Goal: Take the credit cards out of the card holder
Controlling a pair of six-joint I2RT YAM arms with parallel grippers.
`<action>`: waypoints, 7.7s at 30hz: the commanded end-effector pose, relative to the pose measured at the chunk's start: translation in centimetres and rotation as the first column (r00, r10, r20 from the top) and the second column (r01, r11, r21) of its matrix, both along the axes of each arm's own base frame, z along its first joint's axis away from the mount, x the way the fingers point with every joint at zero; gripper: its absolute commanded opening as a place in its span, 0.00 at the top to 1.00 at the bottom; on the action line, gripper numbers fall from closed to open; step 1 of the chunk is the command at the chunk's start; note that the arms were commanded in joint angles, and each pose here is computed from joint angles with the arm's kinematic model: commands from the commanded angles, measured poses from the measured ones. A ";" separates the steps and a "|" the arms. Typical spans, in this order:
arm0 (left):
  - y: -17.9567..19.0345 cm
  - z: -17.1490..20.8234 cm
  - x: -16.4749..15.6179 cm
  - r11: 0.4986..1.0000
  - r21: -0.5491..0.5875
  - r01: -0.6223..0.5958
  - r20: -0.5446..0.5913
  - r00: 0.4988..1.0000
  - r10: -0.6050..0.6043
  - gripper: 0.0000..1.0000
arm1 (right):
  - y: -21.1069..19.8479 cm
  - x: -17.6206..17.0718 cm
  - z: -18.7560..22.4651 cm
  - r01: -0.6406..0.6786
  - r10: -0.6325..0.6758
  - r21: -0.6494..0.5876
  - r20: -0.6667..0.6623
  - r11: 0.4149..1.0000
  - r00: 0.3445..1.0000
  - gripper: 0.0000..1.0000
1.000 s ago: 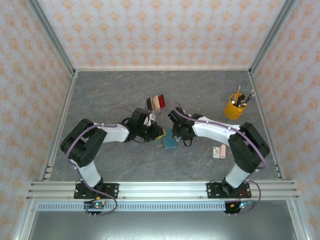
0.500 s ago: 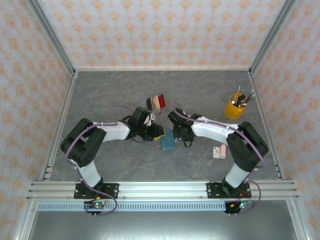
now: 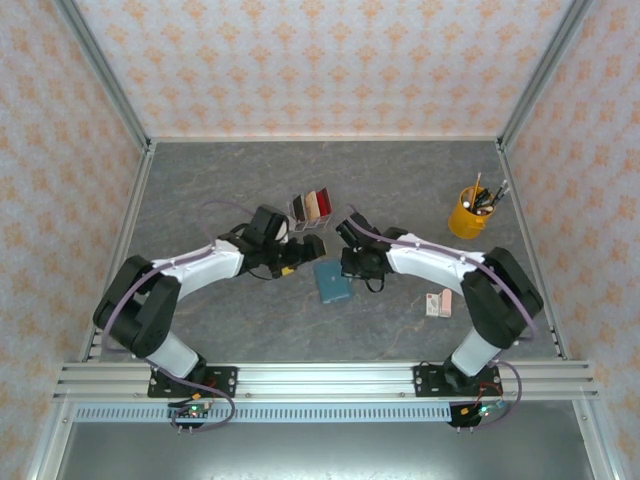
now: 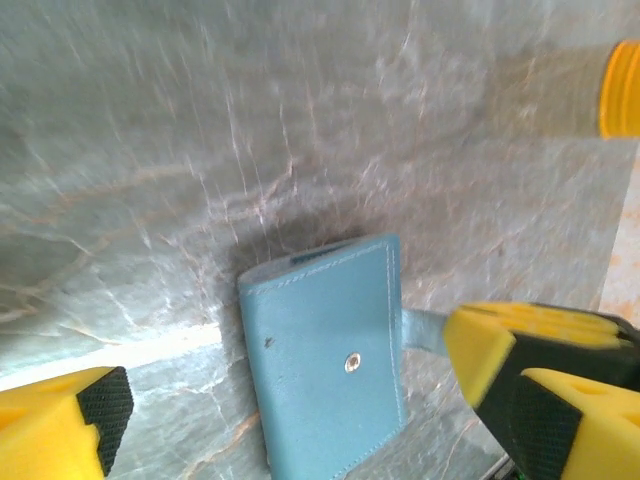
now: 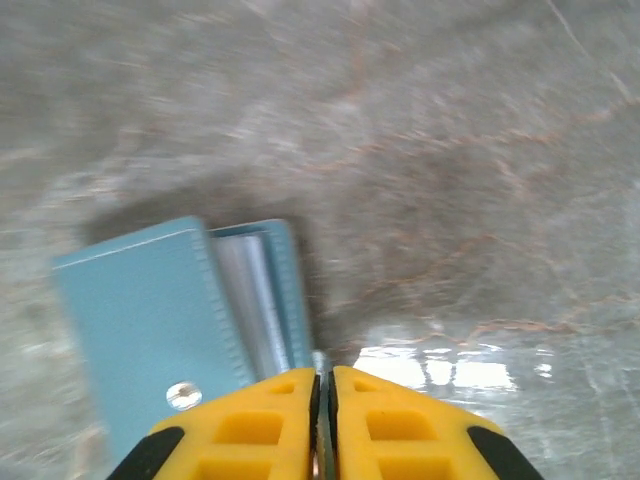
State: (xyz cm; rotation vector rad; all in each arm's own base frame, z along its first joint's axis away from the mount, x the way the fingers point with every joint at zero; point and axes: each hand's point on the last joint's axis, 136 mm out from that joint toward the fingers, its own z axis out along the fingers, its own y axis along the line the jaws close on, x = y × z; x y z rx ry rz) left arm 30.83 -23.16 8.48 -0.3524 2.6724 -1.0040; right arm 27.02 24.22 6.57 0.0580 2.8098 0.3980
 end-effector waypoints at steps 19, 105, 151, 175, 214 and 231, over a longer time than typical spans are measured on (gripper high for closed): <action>10.8 0.6 -1.3 0.938 0.074 -0.338 0.038 0.941 0.336 0.00 | 5.6 2.6 6.4 -0.178 0.181 -0.032 0.242 0.983 0.953 0.87; -7.9 -0.6 0.4 0.949 -0.283 0.137 -0.126 0.976 -0.178 0.48 | -2.0 2.0 -1.7 0.058 -0.054 -0.110 0.039 0.992 0.998 0.86; -9.1 -6.3 0.9 0.977 -0.208 0.040 -0.209 0.974 -0.085 0.68 | 0.2 -0.1 0.7 0.036 -0.039 0.150 0.017 0.988 0.999 0.85; -1.5 -0.9 1.2 0.996 0.079 -0.029 -0.118 0.992 0.038 0.72 | -0.6 0.2 -4.1 0.070 -0.069 0.030 -0.053 0.997 0.996 0.90; -0.2 -4.3 0.0 0.986 0.155 0.055 -0.190 0.982 -0.024 0.58 | -0.7 -0.1 -6.0 0.055 -0.058 -0.031 -0.110 0.998 0.992 0.90; -2.8 -2.4 0.2 0.994 0.011 0.108 -0.158 0.982 -0.105 0.68 | -0.8 -0.2 -6.2 0.054 -0.058 -0.037 -0.115 0.998 0.992 0.90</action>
